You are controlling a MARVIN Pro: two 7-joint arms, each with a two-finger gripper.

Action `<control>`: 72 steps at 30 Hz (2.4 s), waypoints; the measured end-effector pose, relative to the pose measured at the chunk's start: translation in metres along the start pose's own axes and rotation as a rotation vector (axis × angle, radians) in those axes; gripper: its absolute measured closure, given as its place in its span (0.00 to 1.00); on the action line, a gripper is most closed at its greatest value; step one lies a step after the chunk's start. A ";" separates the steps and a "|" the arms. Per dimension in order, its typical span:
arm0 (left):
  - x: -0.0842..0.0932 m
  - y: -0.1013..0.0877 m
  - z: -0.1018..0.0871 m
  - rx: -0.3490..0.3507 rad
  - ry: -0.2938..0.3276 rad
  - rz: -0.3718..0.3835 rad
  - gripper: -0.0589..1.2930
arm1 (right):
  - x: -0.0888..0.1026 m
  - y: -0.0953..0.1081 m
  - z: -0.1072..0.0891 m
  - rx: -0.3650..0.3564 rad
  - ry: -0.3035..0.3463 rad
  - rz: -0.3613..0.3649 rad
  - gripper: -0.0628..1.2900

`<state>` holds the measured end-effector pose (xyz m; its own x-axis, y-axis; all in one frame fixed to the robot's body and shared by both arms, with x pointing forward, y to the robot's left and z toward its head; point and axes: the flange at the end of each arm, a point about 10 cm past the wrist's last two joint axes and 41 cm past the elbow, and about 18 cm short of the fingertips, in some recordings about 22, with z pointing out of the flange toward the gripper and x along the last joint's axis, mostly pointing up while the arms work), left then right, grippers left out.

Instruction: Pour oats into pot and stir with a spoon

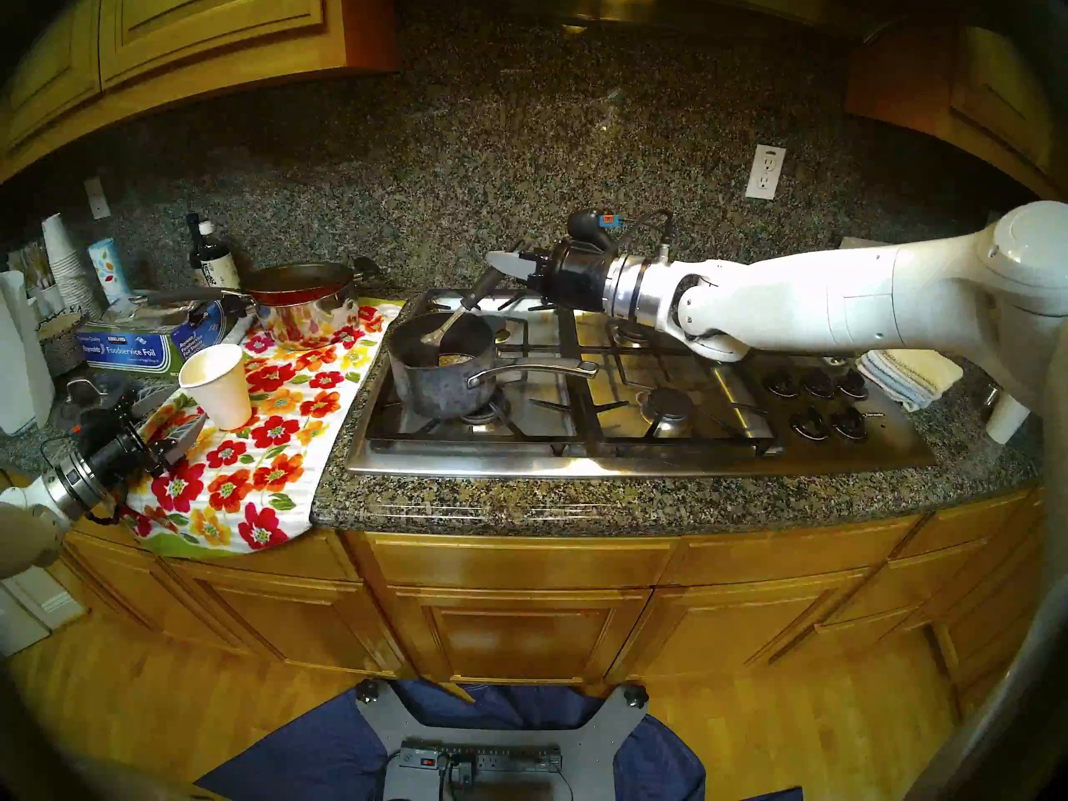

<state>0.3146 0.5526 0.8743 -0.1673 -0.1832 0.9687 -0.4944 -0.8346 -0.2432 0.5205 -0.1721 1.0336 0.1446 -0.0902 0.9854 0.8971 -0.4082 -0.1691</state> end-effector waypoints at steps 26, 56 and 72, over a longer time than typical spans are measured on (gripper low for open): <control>-0.001 0.002 -0.002 0.002 0.002 -0.002 0.05 | -0.013 -0.013 0.013 0.004 -0.031 0.022 0.78; 0.000 0.004 -0.004 0.001 0.006 -0.002 0.05 | -0.021 -0.012 0.014 -0.016 -0.011 0.045 0.82; 0.000 0.004 -0.004 0.000 0.007 -0.001 0.05 | -0.001 -0.012 0.014 0.079 -0.116 -0.089 0.83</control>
<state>0.3092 0.5513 0.8729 -0.1732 -0.1788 0.9685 -0.4949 -0.8344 -0.2425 0.5155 -0.1545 1.0352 0.1061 0.0507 0.9931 0.9381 -0.3364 -0.0830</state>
